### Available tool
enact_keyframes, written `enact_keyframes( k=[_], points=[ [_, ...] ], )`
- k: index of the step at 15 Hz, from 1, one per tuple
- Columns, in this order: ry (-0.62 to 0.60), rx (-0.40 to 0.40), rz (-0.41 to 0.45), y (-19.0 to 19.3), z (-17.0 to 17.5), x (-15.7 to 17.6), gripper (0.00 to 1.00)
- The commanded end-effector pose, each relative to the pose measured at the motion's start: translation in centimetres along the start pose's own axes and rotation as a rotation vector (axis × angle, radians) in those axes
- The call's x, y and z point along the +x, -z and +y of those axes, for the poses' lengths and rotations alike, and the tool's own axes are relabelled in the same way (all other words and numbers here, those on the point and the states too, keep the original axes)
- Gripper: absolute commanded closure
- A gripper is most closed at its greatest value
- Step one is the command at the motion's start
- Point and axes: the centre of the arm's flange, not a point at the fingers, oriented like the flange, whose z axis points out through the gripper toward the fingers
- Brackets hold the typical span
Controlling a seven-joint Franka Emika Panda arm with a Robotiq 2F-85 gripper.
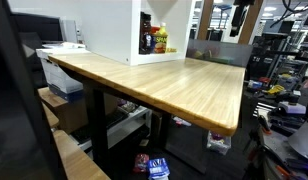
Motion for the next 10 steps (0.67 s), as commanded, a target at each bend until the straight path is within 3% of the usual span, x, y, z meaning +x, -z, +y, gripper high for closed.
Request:
enact_keyframes(
  k=[1, 10],
  points=[
    [-0.017, -0.008, 0.028, -0.4, -0.9, 0.8, 0.00],
    [-0.054, 0.002, 0.117, -1.5, -4.8, 4.8, 0.00]
  ],
)
